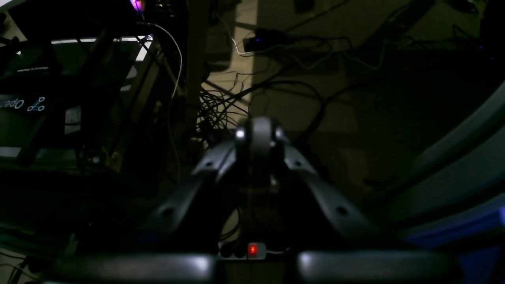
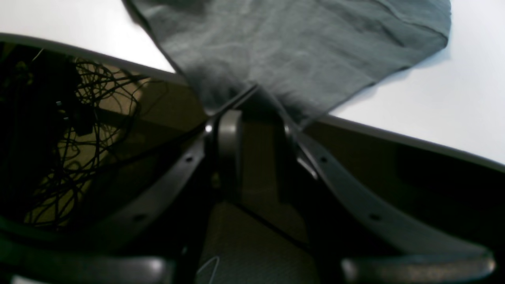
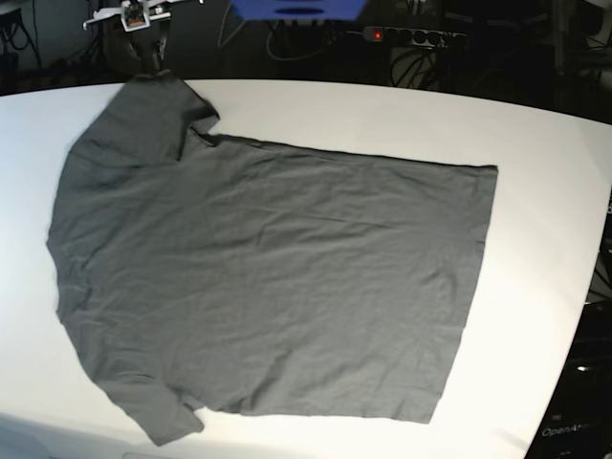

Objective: Fold the T-shirt properly

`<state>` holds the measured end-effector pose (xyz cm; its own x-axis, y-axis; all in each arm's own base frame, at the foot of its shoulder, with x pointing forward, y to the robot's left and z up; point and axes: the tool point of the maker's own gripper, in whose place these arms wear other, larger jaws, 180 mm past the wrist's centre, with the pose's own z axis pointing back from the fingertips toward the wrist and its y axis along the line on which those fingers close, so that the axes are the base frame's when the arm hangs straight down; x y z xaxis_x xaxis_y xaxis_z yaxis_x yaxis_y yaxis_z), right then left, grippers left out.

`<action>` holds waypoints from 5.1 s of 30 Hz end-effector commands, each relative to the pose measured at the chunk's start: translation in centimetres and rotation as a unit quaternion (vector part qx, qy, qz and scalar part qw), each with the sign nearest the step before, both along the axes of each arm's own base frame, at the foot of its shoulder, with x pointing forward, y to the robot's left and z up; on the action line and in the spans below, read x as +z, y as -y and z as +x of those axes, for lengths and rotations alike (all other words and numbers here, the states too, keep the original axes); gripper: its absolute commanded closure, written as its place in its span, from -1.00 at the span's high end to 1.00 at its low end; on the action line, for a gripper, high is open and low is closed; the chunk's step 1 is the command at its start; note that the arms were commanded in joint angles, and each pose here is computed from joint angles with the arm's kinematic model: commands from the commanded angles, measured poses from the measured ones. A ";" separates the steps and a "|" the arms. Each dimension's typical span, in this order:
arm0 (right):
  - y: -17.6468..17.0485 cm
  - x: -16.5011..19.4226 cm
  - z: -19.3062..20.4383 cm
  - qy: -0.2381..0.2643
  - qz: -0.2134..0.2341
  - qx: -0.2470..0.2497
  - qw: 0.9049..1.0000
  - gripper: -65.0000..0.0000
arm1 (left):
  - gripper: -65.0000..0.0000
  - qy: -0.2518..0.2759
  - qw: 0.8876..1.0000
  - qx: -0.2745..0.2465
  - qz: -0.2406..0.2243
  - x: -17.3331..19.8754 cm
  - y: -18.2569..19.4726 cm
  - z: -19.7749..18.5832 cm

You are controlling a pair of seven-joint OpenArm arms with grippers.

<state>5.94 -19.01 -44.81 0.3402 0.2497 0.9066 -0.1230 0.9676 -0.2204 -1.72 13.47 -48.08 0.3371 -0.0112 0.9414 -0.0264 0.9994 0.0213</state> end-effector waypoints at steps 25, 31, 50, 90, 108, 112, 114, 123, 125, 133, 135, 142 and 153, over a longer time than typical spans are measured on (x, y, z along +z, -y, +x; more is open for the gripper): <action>0.3 0.0 -0.4 -0.007 -0.001 -0.008 1.000 -0.15 | -0.96 0.004 1.000 0.000 0.005 0.6 -0.1 -0.8; 0.4 0.1 -0.4 -0.004 -0.003 -0.009 1.000 0.01 | -0.96 0.003 1.000 0.000 0.005 0.6 -0.1 -0.9; 0.3 0.2 0.3 0.003 -0.002 -0.005 1.000 -0.31 | -0.96 0.004 1.000 0.000 0.005 0.6 -0.1 -0.8; 0.3 0.1 0.3 0.001 -0.004 -0.002 1.000 -0.98 | -0.79 0.047 0.999 0.000 -0.009 8.7 0.8 -4.0; 0.4 0.1 0.3 0.001 -0.005 -0.002 1.000 -0.98 | -0.19 -0.137 0.989 0.030 -0.044 0.1 5.2 -11.6; 0.4 0.1 0.3 0.001 -0.005 -0.002 1.000 -0.98 | -0.63 -0.142 0.989 0.018 -0.037 -0.6 4.4 -11.6; 0.4 0.1 0.3 0.001 -0.005 -0.002 1.000 -0.98 | -0.86 -0.141 0.989 0.022 -0.036 -0.5 4.3 -11.5; 0.4 0.1 0.3 0.000 -0.005 -0.002 1.000 -0.98 | -0.90 -0.144 0.989 0.018 -0.033 -0.5 3.9 -11.8; 0.4 0.1 0.3 0.000 -0.005 -0.002 1.000 -0.97 | -0.90 -0.147 0.989 0.014 -0.029 -0.3 3.4 -12.2; 0.5 0.0 0.2 -0.002 -0.006 -0.002 1.000 -0.97 | -0.90 -0.086 0.996 0.001 -0.015 2.8 1.6 -10.2; 0.6 -0.5 -0.3 -0.012 -0.006 -0.004 1.000 -0.97 | -0.90 -0.061 0.998 0.005 -0.015 4.0 1.6 -9.1; 1.3 -2.4 -0.6 -0.032 -0.009 -0.010 0.999 -0.98 | -0.49 0.016 1.000 0.006 -0.016 8.8 1.4 -5.9; 1.4 -2.3 -0.6 -0.031 -0.010 -0.008 0.999 -0.98 | -0.27 0.025 0.997 0.040 -0.054 13.9 -3.9 3.5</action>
<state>5.49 -20.10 -47.82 0.4228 0.2563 0.8692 -0.1239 0.9665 -0.2247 2.17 17.42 -35.09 0.3078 0.1229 0.9435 -0.1061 0.9899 -0.0943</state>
